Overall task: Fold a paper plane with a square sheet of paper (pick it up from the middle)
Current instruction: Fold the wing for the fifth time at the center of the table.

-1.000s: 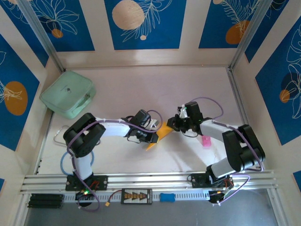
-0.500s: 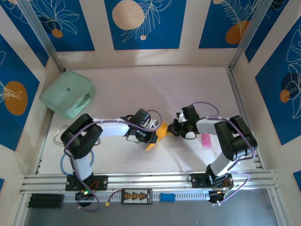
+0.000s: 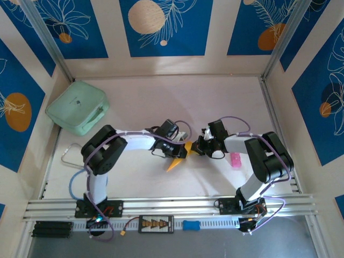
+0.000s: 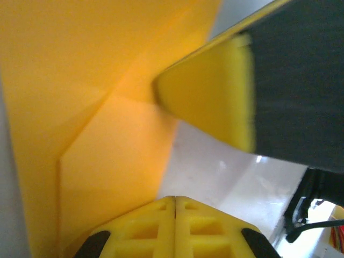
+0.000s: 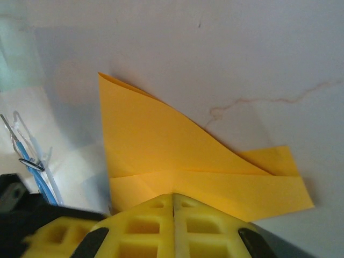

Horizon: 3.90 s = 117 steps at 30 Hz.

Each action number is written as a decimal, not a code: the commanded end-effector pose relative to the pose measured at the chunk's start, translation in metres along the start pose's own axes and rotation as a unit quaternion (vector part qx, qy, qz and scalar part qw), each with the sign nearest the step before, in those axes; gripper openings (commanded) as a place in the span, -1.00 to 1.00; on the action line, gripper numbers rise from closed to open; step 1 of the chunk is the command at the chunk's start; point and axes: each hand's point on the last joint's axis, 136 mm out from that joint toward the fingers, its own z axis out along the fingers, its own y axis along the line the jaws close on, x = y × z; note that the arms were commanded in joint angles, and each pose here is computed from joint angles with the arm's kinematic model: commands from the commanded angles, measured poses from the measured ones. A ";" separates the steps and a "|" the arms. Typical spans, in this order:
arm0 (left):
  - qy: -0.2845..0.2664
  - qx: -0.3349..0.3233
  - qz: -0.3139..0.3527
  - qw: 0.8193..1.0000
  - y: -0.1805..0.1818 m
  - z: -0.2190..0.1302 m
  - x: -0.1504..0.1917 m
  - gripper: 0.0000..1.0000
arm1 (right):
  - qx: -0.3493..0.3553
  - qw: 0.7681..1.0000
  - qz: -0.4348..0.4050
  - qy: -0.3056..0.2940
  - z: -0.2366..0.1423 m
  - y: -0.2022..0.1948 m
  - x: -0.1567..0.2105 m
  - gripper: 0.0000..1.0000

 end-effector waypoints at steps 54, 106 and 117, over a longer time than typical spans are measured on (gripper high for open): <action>0.039 -0.059 -0.026 0.997 0.041 -0.017 0.065 -0.83 | 0.042 0.999 0.029 0.014 0.001 -0.031 0.006 -0.94; 0.032 -0.093 -0.043 0.994 0.059 -0.006 0.055 -1.00 | -0.010 1.000 0.004 -0.021 -0.008 -0.018 -0.022 -0.86; 0.025 -0.103 -0.058 0.993 0.063 -0.007 0.054 -1.00 | -0.038 0.996 0.017 -0.078 -0.040 -0.013 -0.045 -0.81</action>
